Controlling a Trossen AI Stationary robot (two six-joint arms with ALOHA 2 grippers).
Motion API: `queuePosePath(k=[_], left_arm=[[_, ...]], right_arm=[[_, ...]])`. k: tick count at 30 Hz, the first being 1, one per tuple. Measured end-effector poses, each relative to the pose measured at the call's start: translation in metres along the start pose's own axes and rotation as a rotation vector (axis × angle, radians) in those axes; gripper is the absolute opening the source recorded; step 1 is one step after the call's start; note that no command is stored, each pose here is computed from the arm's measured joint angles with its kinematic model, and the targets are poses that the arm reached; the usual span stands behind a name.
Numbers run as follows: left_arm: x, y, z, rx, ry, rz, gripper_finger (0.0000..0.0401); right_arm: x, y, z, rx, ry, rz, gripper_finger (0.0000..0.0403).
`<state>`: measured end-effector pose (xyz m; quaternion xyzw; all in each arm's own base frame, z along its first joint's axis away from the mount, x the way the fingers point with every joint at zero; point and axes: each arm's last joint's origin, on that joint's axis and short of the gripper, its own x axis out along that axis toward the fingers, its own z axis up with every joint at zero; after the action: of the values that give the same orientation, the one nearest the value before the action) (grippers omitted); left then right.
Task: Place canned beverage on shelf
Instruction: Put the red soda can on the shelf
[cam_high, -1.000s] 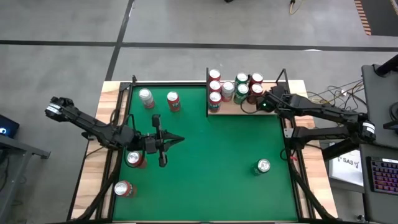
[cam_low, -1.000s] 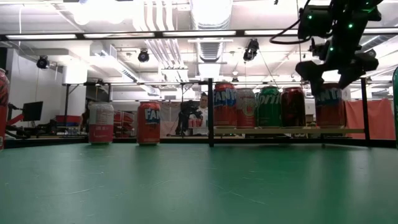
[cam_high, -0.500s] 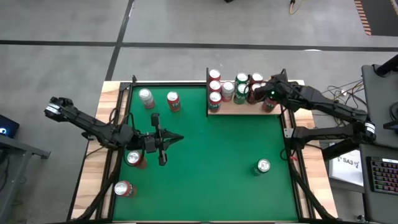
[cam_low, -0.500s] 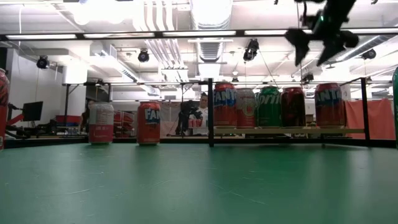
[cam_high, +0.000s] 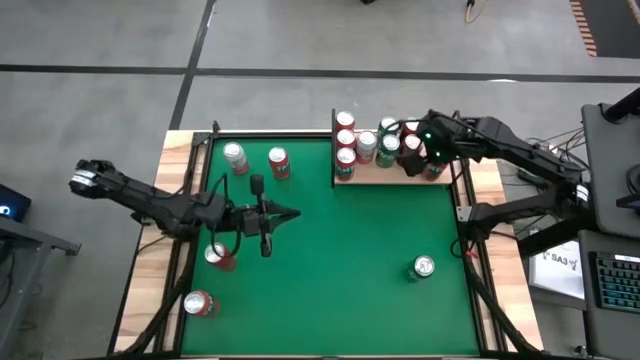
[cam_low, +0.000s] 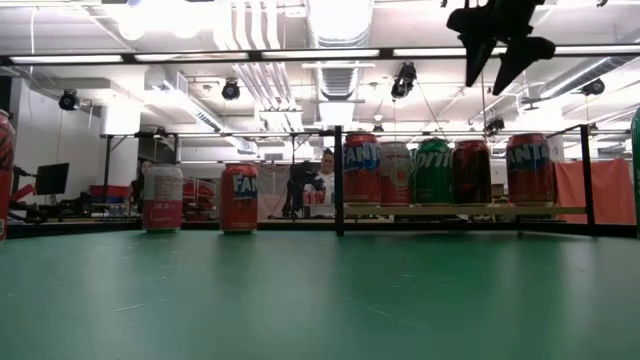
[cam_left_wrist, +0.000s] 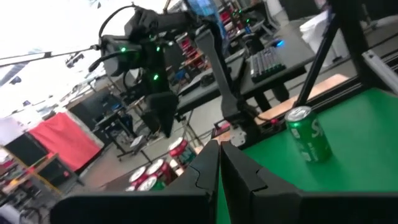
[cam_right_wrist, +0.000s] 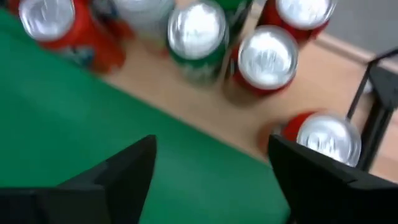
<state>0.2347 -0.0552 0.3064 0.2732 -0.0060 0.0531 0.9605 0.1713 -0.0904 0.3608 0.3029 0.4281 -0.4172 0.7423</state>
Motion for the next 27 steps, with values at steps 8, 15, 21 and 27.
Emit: queuePosePath(k=[8, 15, 21, 27], left_arm=[[0.001, 0.001, -0.003, 0.007, 0.022, -0.003, 0.0], [0.001, 0.001, -0.003, 0.007, 0.022, -0.003, 0.0], [0.001, 0.0, -0.004, 0.018, 0.031, -0.008, 0.0], [0.001, 0.0, -0.005, 0.021, 0.036, -0.01, 0.0]], right_arm=[[0.008, -0.004, -0.013, -0.011, 0.286, -0.112, 0.0123], [0.022, -0.004, -0.015, -0.053, 0.347, -0.154, 0.0015], [0.04, -0.011, -0.02, -0.114, 0.42, -0.196, 0.0013], [0.057, -0.026, -0.025, -0.13, 0.471, -0.272, 0.0012]])
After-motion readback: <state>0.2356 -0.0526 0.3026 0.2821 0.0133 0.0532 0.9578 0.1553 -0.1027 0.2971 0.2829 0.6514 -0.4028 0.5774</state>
